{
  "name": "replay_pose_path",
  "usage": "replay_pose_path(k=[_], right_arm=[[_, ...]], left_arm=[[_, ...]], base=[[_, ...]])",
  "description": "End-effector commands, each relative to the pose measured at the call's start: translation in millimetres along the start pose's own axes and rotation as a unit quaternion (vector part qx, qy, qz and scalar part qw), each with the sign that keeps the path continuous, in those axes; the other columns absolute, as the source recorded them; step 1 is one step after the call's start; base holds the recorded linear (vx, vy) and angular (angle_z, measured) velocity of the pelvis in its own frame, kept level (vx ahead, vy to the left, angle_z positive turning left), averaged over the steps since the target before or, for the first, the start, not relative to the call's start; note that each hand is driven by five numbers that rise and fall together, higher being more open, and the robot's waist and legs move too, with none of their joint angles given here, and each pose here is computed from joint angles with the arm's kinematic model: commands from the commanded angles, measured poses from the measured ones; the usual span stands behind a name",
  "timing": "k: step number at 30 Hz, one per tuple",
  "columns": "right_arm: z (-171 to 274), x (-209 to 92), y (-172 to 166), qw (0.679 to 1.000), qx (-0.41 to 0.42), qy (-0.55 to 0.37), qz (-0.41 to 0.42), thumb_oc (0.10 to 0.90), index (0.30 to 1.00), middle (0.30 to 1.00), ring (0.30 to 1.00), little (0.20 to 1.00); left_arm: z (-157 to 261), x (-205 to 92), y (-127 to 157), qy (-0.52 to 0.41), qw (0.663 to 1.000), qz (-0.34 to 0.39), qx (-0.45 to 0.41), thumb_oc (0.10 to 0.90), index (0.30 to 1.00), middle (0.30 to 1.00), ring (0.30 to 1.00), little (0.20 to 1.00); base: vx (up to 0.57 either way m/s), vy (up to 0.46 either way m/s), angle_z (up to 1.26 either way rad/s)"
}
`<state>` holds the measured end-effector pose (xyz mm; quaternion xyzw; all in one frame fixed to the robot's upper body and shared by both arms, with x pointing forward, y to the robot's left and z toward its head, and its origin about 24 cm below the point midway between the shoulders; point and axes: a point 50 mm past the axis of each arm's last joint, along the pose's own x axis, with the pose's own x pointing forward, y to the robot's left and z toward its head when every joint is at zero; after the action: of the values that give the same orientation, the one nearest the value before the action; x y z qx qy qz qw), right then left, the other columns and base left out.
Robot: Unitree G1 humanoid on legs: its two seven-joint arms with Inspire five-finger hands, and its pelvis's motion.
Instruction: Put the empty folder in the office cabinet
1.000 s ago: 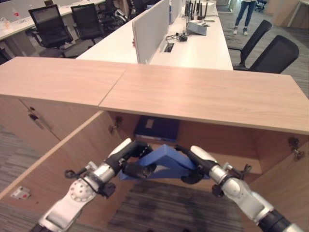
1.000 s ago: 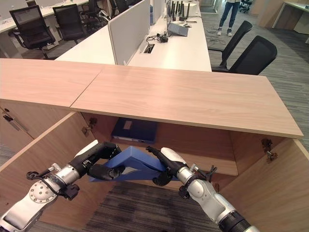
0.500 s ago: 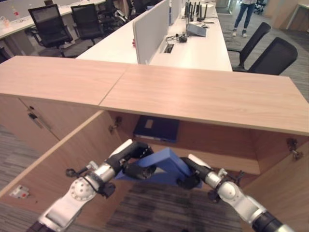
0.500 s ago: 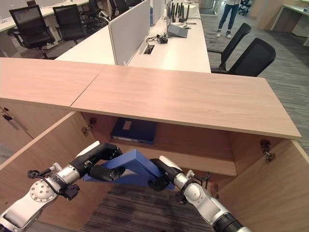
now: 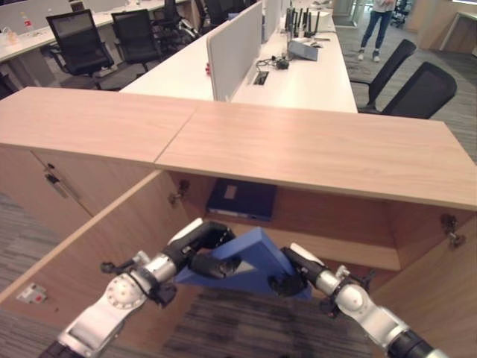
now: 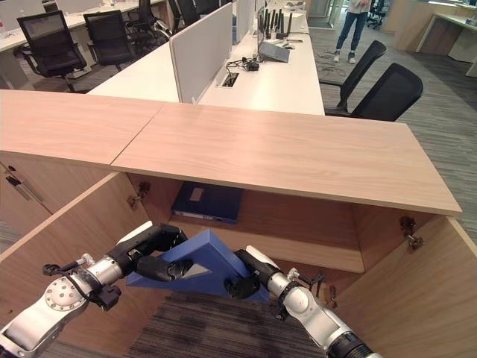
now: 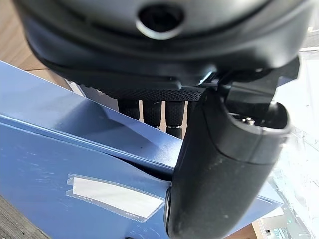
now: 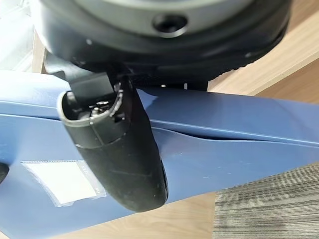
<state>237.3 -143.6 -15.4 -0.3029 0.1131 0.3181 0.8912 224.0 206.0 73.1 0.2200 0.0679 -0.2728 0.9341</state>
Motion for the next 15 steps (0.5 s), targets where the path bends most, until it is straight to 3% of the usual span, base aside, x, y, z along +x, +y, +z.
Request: replay_pose_path(k=[1,2,7,8,11,15], right_arm=[[22.0,7.8,13.5,0.997,0.019,-0.063,0.036,0.400,0.300,0.300,0.300,0.300],[5.8,1.4,12.7,0.999,0.024,-0.030,0.028,0.400,0.300,0.300,0.300,0.300],[-32.9,-16.8,4.4,0.998,0.004,0.056,-0.007,0.400,0.300,0.300,0.300,0.300],[-52.0,-28.4,-1.6,0.994,-0.006,0.102,-0.028,0.400,0.300,0.300,0.300,0.300],[-69.8,-45.2,-12.4,0.988,-0.002,0.143,-0.060,0.400,0.300,0.300,0.300,0.300],[-84.4,-63.8,-20.4,0.980,0.022,0.173,-0.101,0.400,0.300,0.300,0.300,0.300]], left_arm=[[87.3,14.4,-6.3,-0.246,0.968,-0.049,0.014,0.463,0.394,0.394,0.394,0.394],[76.1,12.9,-4.3,-0.220,0.974,-0.044,0.015,0.800,0.900,0.900,0.900,0.900],[41.8,7.1,-4.6,-0.153,0.987,-0.022,-0.037,0.800,0.900,0.900,0.900,0.900],[19.2,3.2,-8.3,-0.111,0.990,-0.011,-0.086,0.800,0.900,0.900,0.900,0.900],[-16.3,-7.7,-12.9,-0.049,0.985,0.023,-0.163,0.800,0.900,0.900,0.900,0.900],[-44.4,-21.5,-16.6,0.003,0.978,0.059,-0.202,0.800,0.900,0.900,0.900,0.900]], base=[[0.00,0.000,0.00],[0.00,0.000,0.00],[0.00,0.000,0.00],[0.00,0.000,0.00],[-0.01,-0.007,0.03],[0.00,-0.005,-0.01]])
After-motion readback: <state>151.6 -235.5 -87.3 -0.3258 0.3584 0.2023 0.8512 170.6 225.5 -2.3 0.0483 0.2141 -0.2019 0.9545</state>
